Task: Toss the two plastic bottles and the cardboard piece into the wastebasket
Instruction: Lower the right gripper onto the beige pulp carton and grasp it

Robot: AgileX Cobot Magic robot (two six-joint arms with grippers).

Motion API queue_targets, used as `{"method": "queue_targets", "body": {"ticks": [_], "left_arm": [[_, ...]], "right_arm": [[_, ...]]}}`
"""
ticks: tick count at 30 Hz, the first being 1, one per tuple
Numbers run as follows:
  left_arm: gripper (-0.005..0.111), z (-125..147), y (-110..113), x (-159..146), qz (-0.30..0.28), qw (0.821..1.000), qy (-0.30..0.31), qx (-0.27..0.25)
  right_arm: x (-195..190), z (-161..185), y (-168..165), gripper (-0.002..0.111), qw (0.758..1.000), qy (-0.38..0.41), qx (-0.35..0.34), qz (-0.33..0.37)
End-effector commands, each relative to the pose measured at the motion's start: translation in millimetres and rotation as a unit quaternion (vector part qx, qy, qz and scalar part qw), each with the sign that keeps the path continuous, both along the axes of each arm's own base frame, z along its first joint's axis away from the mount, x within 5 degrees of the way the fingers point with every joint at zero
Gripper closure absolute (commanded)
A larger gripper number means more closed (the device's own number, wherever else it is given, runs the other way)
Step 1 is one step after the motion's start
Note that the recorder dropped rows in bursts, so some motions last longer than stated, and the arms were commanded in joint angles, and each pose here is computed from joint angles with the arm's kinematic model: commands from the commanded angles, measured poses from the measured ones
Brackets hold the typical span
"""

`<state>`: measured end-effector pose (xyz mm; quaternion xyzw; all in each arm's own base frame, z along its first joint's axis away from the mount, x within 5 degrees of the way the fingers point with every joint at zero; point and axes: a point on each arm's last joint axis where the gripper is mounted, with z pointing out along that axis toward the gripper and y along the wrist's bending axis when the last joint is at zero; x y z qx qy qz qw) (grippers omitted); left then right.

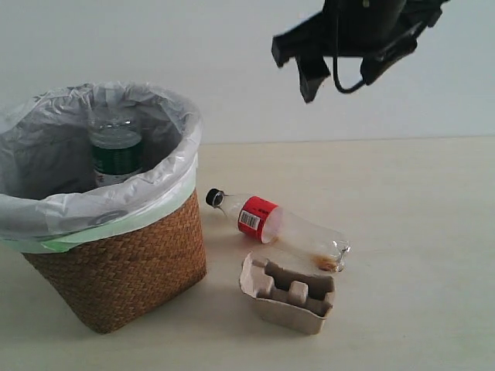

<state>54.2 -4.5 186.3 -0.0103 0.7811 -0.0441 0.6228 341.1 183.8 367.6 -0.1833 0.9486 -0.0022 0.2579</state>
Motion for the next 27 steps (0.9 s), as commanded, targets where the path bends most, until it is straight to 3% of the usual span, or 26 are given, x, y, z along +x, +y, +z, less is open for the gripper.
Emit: {"method": "queue_targets", "body": {"ticks": [1,8,13,17,27], "left_arm": [[0.103,-1,0,0,0.001,1.000,-0.001,-0.001],[0.103,-1,0,0,0.001,1.000,-0.001,-0.001],[0.103,-1,0,0,0.001,1.000,-0.001,-0.001],[0.103,-1,0,0,0.001,1.000,-0.001,-0.001],[0.103,-1,0,0,0.001,1.000,-0.001,-0.001]], "right_arm": [[-8,-35,-4,0.041,0.997,0.059,-0.035,0.033],[-25,-83,-4,0.041,0.977,0.139,-0.093,0.134],[-48,-103,17,0.041,0.955,0.173,-0.107,0.218],[-65,-127,42,0.041,0.934,0.154,-0.121,0.299],[-61,-152,56,0.041,0.931,0.142,-0.120,0.314]]}}
